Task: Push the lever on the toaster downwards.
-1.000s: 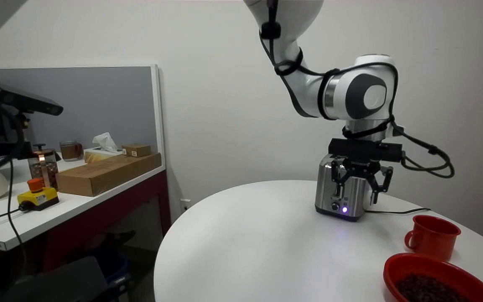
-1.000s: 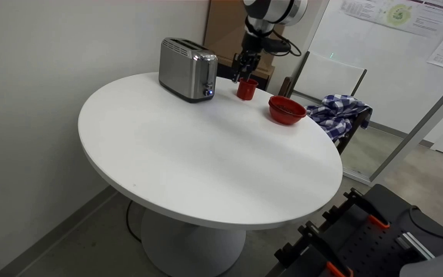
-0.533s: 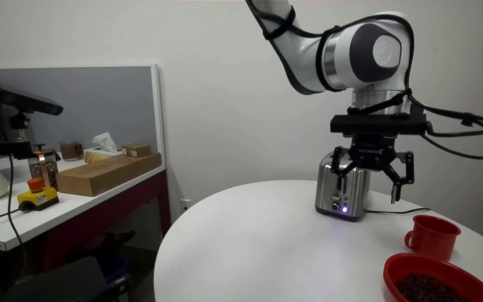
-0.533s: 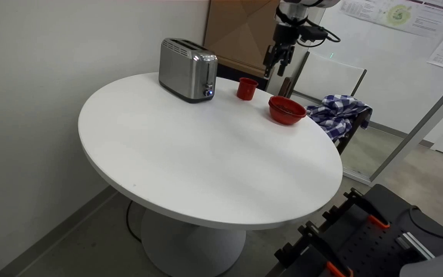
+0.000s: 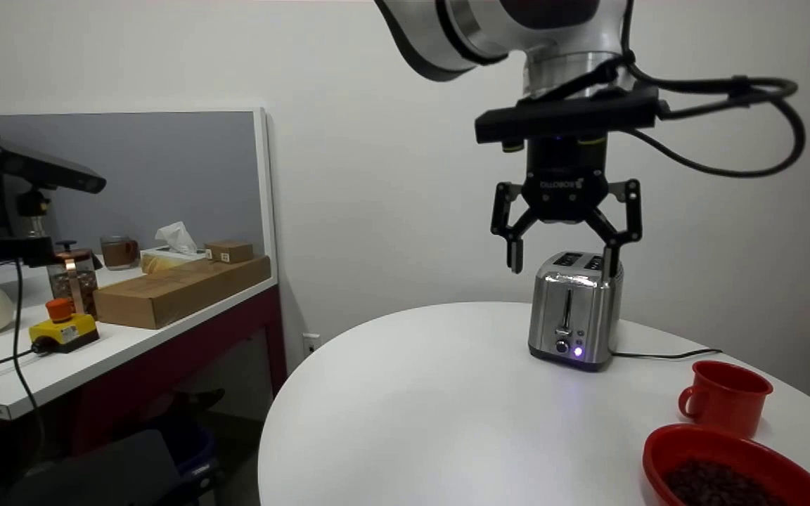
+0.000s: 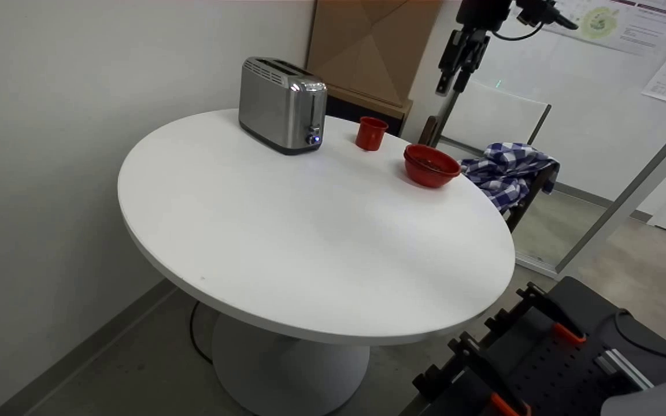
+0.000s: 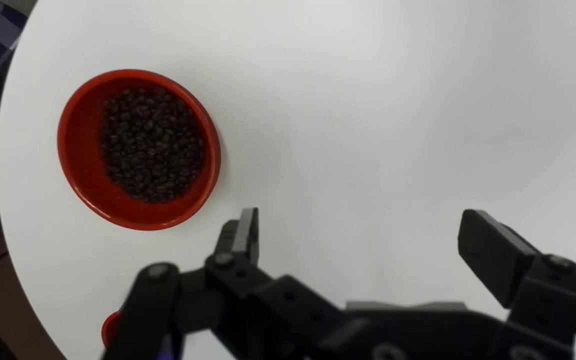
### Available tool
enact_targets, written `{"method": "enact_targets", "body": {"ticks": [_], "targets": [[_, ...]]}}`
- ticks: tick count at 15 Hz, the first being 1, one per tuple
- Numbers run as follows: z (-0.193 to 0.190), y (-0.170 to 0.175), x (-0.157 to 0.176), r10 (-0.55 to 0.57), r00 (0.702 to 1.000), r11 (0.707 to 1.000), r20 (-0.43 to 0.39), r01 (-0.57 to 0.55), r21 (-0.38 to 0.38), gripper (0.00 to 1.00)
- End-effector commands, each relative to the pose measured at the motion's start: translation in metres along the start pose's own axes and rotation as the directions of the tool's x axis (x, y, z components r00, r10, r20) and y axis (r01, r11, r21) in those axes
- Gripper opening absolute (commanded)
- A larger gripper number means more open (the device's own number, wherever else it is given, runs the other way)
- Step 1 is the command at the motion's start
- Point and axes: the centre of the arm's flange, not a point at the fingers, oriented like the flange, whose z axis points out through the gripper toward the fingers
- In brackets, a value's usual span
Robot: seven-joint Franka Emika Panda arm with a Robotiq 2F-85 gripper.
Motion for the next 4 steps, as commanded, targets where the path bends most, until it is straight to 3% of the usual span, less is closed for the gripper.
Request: {"method": "enact_targets", "body": {"ticks": [1,4], "targets": [[-0.010,-0.006,-0.008,0.004,1.000,1.000,-0.012,-0.004,-0.004,1.00],[-0.021,-0.015,-0.022,0.008,1.000,1.000,-0.026,-0.009,-0.007,1.00]]}}
